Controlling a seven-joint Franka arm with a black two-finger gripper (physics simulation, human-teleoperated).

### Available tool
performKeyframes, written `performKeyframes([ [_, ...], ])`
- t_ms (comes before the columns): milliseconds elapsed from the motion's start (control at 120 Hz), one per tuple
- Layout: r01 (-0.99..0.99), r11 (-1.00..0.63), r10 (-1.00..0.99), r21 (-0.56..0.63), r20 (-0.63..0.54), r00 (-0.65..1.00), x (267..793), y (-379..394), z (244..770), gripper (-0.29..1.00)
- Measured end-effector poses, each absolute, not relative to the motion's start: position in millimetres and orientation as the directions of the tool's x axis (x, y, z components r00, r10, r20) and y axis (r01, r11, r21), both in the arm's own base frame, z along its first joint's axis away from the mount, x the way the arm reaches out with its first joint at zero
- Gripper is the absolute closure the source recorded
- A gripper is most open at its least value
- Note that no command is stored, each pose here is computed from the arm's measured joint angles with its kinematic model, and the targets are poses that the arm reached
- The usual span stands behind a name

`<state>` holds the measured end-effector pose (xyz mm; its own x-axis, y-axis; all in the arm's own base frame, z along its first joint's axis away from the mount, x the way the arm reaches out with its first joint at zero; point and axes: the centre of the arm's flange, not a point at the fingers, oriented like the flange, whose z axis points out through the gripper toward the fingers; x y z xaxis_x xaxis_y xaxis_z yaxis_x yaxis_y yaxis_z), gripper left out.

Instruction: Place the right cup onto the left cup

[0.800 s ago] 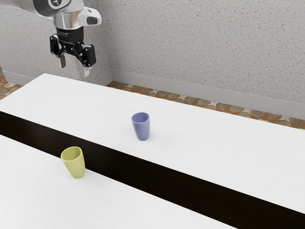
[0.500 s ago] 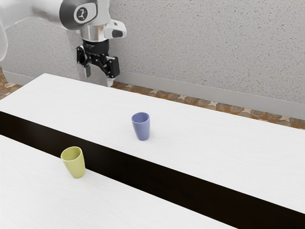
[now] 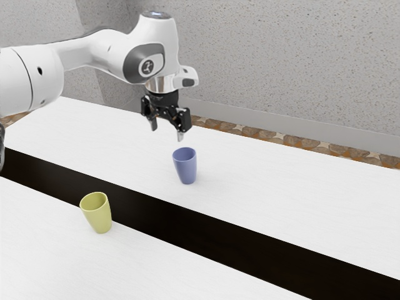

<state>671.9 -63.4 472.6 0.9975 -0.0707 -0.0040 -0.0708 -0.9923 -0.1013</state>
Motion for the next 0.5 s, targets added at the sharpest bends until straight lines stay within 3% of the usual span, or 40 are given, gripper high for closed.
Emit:
performKeyframes([
  [500, -0.074, -0.994, -0.079, -0.075, 0.059, 0.995, 723, -84, 403, 0.00],
])
